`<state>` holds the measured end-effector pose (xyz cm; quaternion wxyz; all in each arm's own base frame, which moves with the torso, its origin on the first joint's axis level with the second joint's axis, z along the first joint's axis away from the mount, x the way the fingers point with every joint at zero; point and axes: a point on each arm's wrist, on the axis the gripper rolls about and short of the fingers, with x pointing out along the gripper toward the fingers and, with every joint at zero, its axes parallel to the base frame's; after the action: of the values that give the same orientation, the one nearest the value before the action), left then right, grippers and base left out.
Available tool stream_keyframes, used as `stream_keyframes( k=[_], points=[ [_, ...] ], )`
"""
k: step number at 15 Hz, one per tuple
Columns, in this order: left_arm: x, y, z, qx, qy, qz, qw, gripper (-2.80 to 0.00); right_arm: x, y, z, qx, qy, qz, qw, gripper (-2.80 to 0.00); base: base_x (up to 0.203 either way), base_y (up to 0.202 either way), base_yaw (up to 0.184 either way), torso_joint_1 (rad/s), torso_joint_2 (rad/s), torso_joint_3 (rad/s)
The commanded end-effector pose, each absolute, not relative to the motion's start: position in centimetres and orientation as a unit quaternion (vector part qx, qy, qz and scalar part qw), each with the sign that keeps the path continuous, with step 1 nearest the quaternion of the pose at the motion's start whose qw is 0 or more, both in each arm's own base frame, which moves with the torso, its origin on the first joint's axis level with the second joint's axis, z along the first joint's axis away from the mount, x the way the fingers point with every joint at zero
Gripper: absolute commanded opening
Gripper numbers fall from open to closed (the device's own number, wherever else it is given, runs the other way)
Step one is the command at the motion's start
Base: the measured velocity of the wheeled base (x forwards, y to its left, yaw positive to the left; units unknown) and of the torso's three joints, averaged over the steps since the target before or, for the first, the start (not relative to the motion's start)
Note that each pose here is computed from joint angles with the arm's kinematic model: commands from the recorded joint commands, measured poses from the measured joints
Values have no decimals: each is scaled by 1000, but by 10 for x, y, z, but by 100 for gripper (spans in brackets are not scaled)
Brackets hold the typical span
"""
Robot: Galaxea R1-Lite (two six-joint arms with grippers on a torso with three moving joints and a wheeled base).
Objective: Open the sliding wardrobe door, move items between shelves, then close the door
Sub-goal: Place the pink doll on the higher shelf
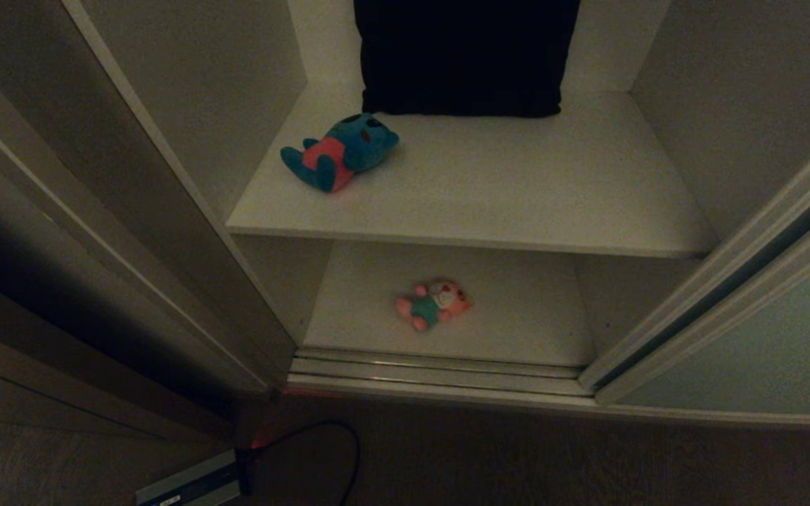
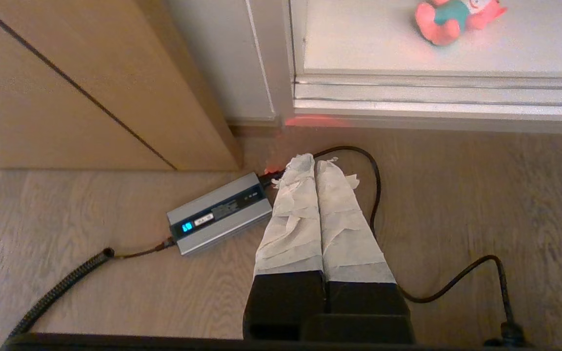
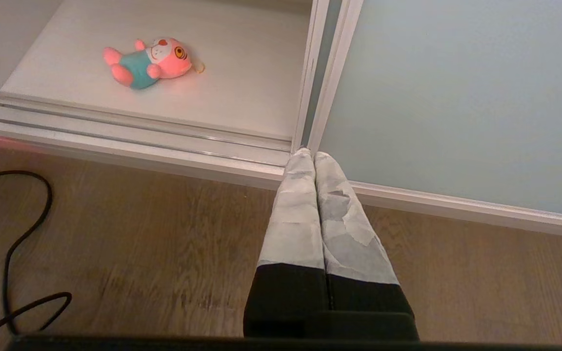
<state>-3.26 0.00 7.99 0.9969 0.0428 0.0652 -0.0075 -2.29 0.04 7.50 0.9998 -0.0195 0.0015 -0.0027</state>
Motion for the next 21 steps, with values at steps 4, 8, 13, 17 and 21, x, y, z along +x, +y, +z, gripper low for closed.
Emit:
stream_keyframes(
  k=[4,8,13,17,21],
  points=[
    [-32,-1,77,41,72,-27,996,-280,-23,0,74,-20,4,-2,1000,-280,0,0,0,0,0,0],
    [-32,-1,77,39,70,-27,996,-280,-23,0,74,-20,4,-2,1000,-280,0,0,0,0,0,0],
    [-32,-1,77,26,70,-24,997,-280,-23,0,74,-20,4,-2,1000,-280,0,0,0,0,0,0],
    [-32,0,78,21,70,-16,997,-280,-23,0,74,-20,4,-2,1000,-280,0,0,0,0,0,0],
    [-32,0,78,24,70,-16,997,-280,-23,0,74,-20,4,-2,1000,-280,0,0,0,0,0,0]
  ],
)
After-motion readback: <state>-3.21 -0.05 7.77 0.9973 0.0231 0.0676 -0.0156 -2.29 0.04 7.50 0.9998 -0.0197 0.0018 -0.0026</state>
